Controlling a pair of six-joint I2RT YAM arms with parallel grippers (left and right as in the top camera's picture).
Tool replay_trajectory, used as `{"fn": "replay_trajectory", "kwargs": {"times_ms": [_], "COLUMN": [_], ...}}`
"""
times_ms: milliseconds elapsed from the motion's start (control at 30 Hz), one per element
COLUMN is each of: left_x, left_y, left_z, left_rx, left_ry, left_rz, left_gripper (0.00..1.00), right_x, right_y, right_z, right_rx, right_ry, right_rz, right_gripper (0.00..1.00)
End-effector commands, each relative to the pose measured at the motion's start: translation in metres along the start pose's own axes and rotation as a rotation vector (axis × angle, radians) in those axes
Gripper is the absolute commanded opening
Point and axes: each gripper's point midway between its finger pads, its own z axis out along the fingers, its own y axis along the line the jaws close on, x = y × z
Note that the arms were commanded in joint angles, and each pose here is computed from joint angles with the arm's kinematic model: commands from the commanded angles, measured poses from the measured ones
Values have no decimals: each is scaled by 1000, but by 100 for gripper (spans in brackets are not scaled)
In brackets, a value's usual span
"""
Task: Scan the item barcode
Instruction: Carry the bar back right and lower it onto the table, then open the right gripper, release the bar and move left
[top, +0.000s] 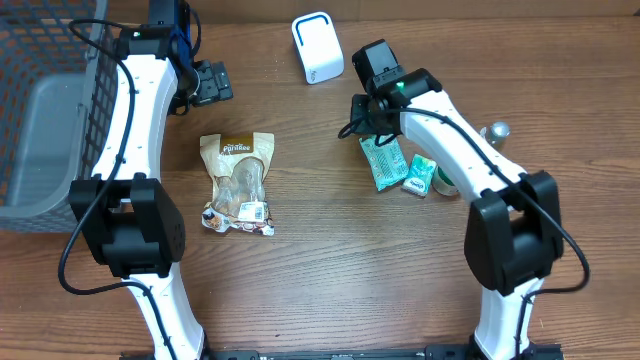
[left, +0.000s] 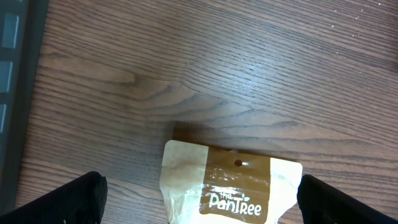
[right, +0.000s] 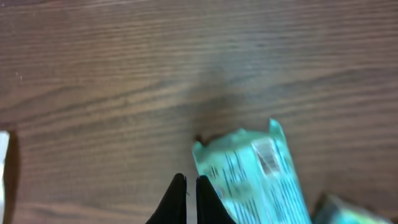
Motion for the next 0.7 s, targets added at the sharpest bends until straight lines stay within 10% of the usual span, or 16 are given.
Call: {"fn": "replay_trajectory", "kwargs": {"times_ms": [0,667], "left_x": [-4,-4], "left_y": [-1,-1], "left_z": [-5,-5], "left_rx": [-3,-3], "left_ry": [-20,-20], "left_rz": [22,22], "left_gripper": [100,99], "right_x": [11,47], "right_y": [-2,-71], "right_z": [31,43], "right_rx": [29,329], "right_ry": [40,220], "right_rz": [-22,-45], "right_gripper": [4,7]}}
